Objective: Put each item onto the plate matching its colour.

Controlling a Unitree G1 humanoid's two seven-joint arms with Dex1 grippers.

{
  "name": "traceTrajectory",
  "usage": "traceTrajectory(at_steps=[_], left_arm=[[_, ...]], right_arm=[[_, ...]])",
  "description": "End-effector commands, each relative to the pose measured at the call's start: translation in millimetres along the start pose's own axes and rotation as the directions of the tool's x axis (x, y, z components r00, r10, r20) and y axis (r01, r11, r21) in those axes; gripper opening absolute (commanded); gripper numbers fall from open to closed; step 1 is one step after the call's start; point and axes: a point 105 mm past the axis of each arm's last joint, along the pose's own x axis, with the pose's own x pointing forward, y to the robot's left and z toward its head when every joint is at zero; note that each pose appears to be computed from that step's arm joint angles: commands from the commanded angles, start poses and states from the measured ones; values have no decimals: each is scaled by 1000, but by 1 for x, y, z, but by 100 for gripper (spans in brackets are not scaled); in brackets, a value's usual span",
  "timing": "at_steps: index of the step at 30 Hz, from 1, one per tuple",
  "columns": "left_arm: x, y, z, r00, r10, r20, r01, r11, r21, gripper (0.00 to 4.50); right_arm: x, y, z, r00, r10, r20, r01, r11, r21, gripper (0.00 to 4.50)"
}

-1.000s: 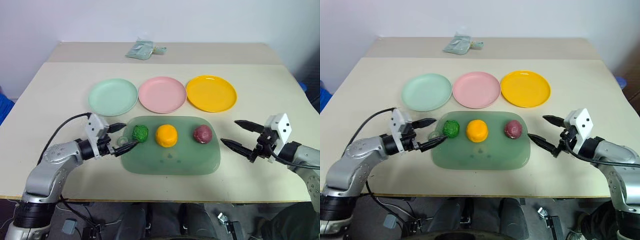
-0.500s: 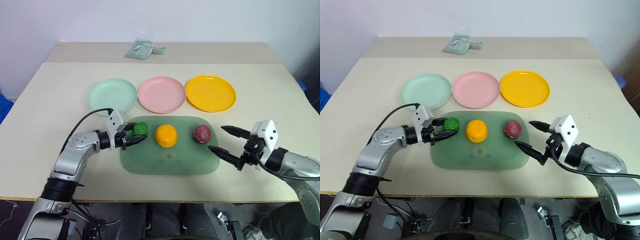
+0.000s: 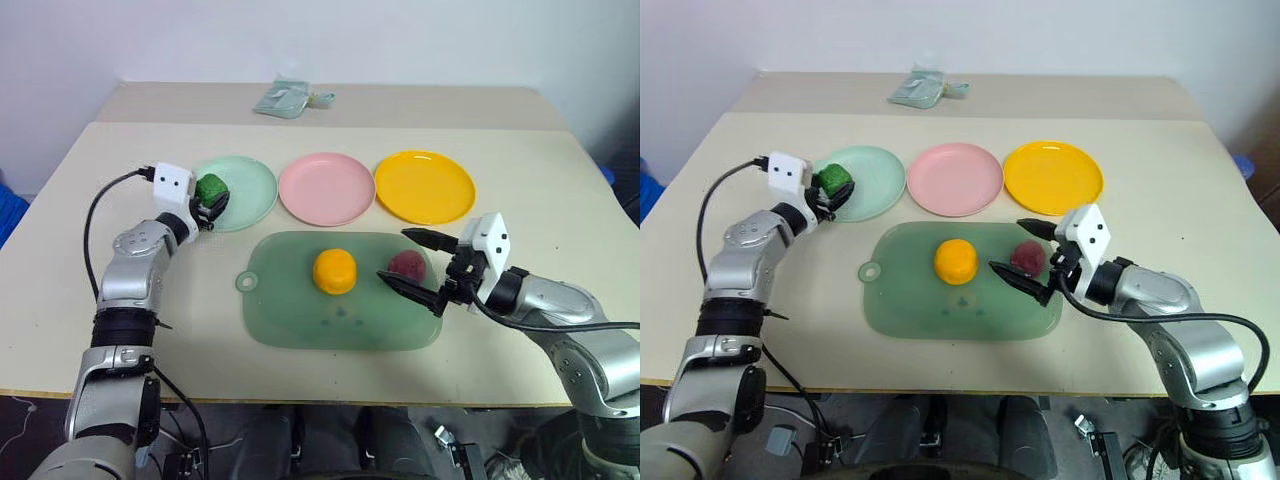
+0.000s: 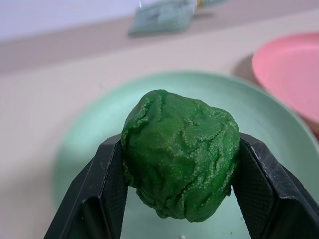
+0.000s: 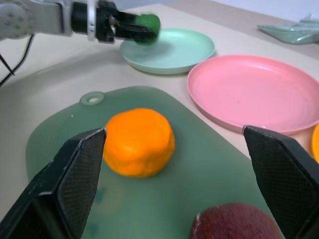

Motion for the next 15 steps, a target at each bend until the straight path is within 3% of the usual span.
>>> traceTrajectory(at_steps=[1,11,13,15], left_arm=[[7,-1,18,999,-24,48,20,997,70,433],[-21,7,34,984,-53,172,35,993,110,447],[-49,-21,38,945,-248,211,220,964,146,447],[-76,-56,30,879,-447,168,423,891,164,447]], right_arm=[[7,1,10,1000,15,15,-14,999,-29,450],[41,27,5,994,101,-45,-106,985,-133,450],[55,25,-6,995,70,-71,-79,987,-142,450],[64,22,-15,994,37,-98,-51,989,-142,450]])
